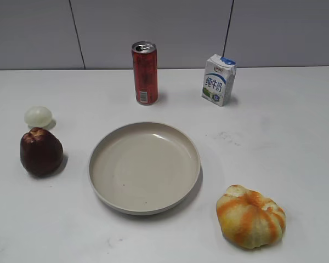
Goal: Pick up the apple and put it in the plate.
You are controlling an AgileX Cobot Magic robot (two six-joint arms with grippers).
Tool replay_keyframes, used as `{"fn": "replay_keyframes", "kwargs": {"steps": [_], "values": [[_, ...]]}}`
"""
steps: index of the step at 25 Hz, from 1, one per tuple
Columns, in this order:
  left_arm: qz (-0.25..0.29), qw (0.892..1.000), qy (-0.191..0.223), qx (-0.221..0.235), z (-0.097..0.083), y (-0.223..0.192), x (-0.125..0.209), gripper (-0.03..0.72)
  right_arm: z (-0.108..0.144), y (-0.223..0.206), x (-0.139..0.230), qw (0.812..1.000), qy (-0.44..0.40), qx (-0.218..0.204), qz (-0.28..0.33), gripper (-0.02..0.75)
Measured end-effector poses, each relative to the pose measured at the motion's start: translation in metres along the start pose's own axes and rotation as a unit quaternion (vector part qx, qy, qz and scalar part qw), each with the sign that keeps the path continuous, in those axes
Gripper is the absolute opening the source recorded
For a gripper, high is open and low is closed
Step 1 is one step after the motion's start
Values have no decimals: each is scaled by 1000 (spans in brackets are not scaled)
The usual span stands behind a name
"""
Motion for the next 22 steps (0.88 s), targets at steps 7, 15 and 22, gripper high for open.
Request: {"fn": "replay_keyframes", "kwargs": {"steps": [7, 15, 22], "values": [[0, 1000, 0, 0, 0, 0, 0, 571, 0, 0, 0, 1000, 0, 0, 0, 339], [-31, 999, 0, -7, 2, 2, -11, 571, 0, 0, 0, 1000, 0, 0, 0, 339], [-126, 992, 11, -27, 13, -4, -56, 571, 0, 0, 0, 1000, 0, 0, 0, 339]]}}
Point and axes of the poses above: a point on each arm's last joint axis where the gripper is mounted, y pointing back along that axis away from the gripper, z along the wrist's bending axis when the last joint is at zero, x = y × z, the point moved 7 cm from there along -y, pointing out along that axis toward the gripper
